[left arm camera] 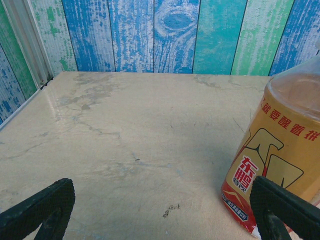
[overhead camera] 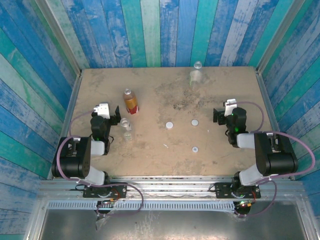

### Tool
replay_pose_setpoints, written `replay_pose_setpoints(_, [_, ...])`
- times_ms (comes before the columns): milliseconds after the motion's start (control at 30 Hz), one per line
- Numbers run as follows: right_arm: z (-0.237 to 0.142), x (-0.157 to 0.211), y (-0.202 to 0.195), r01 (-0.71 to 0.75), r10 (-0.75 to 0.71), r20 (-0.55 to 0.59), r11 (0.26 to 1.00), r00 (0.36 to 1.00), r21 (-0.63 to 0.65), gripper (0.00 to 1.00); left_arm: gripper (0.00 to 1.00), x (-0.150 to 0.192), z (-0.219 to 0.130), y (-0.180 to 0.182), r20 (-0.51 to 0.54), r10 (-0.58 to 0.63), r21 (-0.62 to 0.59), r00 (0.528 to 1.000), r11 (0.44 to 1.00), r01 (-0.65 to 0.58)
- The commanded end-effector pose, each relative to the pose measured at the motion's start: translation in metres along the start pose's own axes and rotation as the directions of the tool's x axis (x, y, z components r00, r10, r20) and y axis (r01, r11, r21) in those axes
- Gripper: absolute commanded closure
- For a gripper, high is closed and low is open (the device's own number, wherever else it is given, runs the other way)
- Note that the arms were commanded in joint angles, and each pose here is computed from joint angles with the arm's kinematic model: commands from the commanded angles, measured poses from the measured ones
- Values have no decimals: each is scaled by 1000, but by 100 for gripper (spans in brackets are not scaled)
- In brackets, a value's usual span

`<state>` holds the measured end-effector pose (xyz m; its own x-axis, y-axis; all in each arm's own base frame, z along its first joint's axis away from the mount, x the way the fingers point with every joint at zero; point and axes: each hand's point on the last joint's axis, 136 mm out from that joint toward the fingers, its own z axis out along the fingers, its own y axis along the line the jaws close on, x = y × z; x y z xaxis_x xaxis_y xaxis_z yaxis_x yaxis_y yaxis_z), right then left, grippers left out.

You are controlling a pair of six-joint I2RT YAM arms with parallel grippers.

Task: Screw on the bottle caps

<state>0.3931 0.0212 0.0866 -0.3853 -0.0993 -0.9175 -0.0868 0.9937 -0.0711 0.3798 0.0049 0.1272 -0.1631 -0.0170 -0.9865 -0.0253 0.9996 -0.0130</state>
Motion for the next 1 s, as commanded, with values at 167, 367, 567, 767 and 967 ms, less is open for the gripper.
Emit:
replay_pose_setpoints(167, [-11,-30,6,30,-28,50,999,998,-28,0,6,-24,-13,20,44,-42,-118,998,992,47])
replay_pose_setpoints(367, [-24,-47,24,90,-87,51,994,995,-61,0,6,-56,-37,37,97,-79,-208,992,973,98])
replay_pose_setpoints(567, [-50,-79,65,152,-139,98,978,985,-141,0,6,-102,-60,28,207,-118,-186,971,970,158])
replay_pose_setpoints(767, [-78,-90,111,166,-136,126,946,983,-280,0,6,-134,-84,-27,270,-126,3,955,992,130])
replay_pose_setpoints(967, [-88,-89,135,159,-124,118,918,985,-362,0,6,-121,-105,-79,232,-133,150,963,984,100])
